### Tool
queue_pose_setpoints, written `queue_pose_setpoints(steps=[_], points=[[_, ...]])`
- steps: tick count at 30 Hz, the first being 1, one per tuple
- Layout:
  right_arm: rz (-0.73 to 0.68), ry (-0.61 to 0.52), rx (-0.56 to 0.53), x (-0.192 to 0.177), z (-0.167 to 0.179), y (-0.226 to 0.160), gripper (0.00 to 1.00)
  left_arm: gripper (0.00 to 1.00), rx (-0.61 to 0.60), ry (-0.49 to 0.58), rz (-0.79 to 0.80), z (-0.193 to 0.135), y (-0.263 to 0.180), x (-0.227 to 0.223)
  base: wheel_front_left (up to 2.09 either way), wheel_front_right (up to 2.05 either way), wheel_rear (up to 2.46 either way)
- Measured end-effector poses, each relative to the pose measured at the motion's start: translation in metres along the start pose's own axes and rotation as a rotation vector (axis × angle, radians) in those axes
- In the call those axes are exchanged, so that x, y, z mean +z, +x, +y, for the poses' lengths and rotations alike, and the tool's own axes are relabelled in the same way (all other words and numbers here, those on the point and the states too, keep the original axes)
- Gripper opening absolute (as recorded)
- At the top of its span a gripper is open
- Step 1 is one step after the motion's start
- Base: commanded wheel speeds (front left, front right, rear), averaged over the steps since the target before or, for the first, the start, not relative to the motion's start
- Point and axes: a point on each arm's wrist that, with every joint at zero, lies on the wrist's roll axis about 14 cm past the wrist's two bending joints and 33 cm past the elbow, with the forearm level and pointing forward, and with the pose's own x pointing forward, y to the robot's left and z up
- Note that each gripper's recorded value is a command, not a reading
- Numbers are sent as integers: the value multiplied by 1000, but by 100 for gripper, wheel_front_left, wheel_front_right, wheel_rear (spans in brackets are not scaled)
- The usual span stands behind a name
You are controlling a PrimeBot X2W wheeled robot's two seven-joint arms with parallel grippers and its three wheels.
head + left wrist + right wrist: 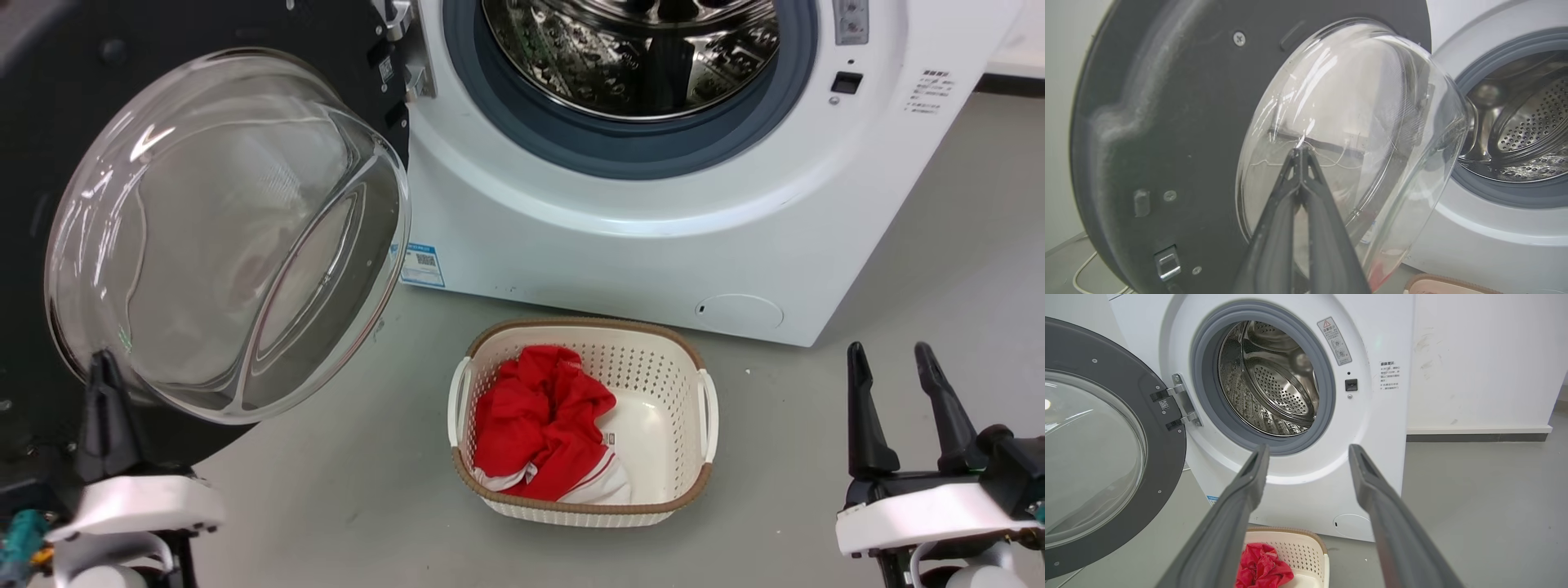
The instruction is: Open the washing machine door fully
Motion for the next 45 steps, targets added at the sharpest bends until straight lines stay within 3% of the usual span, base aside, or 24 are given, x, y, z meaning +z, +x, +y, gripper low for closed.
queue_pose_setpoints(steps=[12,21,22,24,25,27,45], points=[[-40,-39,-34,20,-7,-25,100,0,-352,-71,27,-120,-34,-7,0,0,0],[-58,-60,-91,31,-23,-43,100,0,-497,-64,48,-169,-42,-15,0,0,0],[-59,-67,-100,32,-26,-46,100,4,-507,-61,49,-172,-42,-16,0,0,0],[-59,-71,-121,33,-32,-51,100,45,-517,-61,53,-177,-43,-17,0,0,0],[-56,-76,-131,32,-35,-55,100,45,-524,-61,54,-180,-43,-18,0,0,0],[-50,-78,-150,31,-40,-61,100,100,-536,-62,60,-184,-44,-20,0,0,0],[-50,-83,-178,32,-47,-69,100,100,-530,-33,49,-186,-40,-20,0,0,0]])
